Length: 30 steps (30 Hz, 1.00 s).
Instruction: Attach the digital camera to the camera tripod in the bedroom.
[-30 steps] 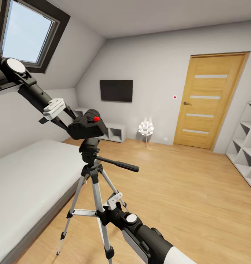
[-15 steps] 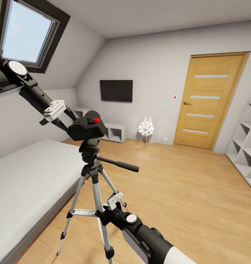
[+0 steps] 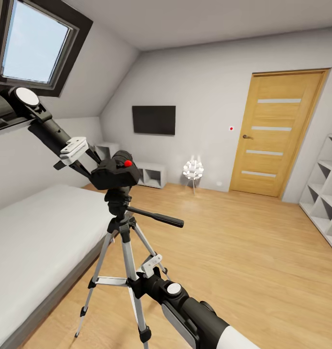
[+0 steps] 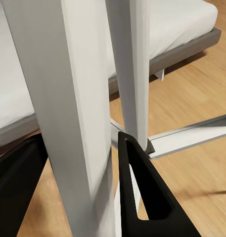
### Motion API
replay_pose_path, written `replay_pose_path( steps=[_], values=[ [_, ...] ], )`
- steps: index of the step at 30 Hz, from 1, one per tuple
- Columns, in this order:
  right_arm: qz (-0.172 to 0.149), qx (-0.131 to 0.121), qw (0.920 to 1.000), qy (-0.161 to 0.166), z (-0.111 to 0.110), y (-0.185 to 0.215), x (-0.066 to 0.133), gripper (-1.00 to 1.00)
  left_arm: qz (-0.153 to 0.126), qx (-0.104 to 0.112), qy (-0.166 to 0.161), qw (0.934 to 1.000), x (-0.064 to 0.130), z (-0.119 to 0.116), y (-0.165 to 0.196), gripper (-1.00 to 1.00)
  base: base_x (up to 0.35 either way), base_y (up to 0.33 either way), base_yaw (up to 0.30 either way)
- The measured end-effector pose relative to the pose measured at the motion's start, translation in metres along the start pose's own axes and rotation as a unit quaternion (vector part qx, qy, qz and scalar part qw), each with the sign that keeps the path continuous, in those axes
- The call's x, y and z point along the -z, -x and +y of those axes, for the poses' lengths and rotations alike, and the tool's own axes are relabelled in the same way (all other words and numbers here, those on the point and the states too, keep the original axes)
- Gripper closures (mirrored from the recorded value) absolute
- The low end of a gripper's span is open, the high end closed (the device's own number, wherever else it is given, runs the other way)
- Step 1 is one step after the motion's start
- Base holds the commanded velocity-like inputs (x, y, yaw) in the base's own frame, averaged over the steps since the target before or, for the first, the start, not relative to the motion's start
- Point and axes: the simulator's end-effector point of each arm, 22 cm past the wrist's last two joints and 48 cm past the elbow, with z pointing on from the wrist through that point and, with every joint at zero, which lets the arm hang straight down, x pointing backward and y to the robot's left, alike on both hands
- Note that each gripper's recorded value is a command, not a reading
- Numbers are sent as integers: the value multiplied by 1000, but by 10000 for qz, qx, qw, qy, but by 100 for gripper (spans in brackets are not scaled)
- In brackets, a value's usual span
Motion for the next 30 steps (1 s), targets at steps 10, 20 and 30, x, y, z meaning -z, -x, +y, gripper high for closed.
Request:
replay_pose_path(
  steps=[10,20,30],
  values=[
    [-4,-11,10000,-16,-1,0,0,100,-18,-65,91,9999,5,4,-2,-100,0,0,0],
    [-5,-11,10000,-15,-1,0,0,100,-21,-82,91,9999,5,3,-2,-100,0,0,0],
    [8,6,10000,2,0,0,0,100,-60,126,209,9997,12,2,-21,-100,0,0,0]
  ],
)
